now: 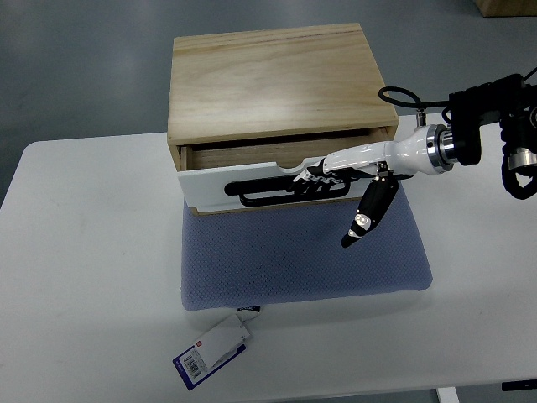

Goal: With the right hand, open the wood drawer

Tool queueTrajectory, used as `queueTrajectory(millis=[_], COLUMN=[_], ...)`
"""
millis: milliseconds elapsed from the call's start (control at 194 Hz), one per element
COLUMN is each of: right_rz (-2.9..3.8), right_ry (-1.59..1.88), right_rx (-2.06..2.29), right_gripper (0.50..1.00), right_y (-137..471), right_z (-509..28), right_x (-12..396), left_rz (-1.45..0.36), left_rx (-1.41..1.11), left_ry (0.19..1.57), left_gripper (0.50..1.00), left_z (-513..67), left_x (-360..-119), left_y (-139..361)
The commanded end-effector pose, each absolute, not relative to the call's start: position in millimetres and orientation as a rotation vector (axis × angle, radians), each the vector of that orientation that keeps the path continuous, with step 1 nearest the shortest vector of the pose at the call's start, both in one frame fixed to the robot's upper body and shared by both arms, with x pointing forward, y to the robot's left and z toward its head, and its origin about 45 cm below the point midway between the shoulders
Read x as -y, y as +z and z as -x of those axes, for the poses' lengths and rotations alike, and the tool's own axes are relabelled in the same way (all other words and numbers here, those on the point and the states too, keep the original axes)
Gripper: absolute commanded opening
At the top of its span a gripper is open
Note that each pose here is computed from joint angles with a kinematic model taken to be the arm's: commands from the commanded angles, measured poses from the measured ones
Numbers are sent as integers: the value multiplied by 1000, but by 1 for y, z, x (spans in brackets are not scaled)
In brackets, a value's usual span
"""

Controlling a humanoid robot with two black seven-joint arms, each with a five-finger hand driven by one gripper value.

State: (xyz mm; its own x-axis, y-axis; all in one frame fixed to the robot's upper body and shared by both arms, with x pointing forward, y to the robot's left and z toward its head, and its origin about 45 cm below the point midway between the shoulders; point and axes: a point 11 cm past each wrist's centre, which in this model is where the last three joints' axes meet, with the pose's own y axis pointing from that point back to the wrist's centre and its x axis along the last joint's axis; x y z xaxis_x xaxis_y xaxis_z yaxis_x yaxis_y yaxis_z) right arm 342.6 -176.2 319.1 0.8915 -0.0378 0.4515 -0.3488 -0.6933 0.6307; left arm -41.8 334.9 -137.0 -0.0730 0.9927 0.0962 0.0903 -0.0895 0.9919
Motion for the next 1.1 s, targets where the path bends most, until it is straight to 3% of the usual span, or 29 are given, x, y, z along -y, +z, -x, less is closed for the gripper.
queueTrajectory(millis=[0,1096], right_rz=[-2300,-2327], right_ry=[518,349], right_rx=[273,327], right_gripper=[938,938], right_y=[320,332], right_z=[-341,-332], right_x=[177,201], left_rz=[-1306,-1305], left_rx=[-1287,-1286], left_ry=[1293,1294], left_gripper=[1000,1000], left_z=[42,42], left_x=[-335,-335], left_y=[-137,-137])
